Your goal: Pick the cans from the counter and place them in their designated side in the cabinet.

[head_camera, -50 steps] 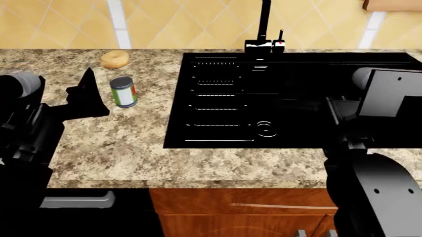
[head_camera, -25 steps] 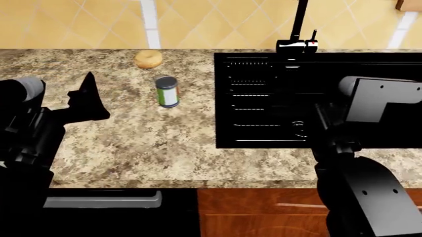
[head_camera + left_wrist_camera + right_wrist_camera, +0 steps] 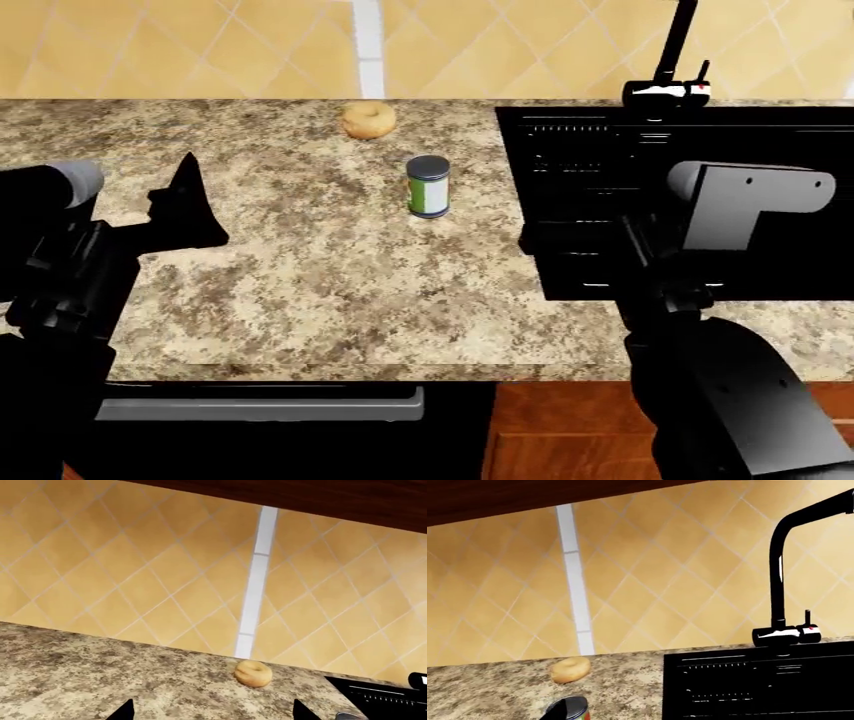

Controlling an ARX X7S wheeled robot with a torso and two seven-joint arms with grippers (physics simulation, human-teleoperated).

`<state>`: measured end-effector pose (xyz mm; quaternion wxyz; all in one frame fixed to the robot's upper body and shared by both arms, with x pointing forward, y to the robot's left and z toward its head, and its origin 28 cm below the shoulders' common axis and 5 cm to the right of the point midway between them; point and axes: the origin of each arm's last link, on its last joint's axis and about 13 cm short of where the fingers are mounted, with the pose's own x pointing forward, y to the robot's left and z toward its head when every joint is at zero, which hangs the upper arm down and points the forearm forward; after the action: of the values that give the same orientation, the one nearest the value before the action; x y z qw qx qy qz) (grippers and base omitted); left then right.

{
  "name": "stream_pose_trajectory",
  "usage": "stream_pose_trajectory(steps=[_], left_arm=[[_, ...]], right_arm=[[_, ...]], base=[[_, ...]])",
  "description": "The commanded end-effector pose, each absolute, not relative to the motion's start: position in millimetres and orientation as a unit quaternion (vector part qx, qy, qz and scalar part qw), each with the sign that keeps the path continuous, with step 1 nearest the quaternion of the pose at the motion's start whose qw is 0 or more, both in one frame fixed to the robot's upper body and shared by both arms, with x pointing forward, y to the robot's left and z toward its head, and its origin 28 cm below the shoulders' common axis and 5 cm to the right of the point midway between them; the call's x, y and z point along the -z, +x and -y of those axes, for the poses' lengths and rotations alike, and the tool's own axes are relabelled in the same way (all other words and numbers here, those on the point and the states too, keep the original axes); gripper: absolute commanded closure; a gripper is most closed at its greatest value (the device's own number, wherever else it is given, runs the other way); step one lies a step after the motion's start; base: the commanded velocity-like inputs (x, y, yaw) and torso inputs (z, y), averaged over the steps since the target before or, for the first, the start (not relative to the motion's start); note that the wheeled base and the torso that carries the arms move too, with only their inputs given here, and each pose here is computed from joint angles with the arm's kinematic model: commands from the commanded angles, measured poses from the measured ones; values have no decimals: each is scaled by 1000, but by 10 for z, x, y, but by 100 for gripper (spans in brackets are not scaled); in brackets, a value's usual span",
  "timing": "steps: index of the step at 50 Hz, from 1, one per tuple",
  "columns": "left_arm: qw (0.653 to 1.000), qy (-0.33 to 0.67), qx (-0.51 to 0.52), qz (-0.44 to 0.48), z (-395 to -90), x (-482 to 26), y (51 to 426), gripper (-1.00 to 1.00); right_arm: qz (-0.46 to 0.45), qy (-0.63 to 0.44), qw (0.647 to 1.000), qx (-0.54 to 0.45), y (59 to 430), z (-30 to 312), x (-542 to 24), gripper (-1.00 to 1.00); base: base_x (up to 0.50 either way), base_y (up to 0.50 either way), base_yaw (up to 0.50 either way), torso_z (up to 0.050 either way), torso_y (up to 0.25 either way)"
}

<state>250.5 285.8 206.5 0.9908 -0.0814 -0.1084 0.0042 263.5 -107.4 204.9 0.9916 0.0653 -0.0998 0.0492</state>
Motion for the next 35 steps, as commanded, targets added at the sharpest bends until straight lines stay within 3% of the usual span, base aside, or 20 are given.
stream_pose_trajectory(steps=[1,35], left_arm=[[992,-74,-3,103,-2853,-2041,2535,-100],[998,12,14,58,-2884,-1976,2791,-100]], right_arm=[[93,70,991,-61,2677,1045,-2013,-100],[30,17,995,-96,2952,1078,-2078,-100]], base=[[0,379,0,0,0],[0,10,0,0,0]])
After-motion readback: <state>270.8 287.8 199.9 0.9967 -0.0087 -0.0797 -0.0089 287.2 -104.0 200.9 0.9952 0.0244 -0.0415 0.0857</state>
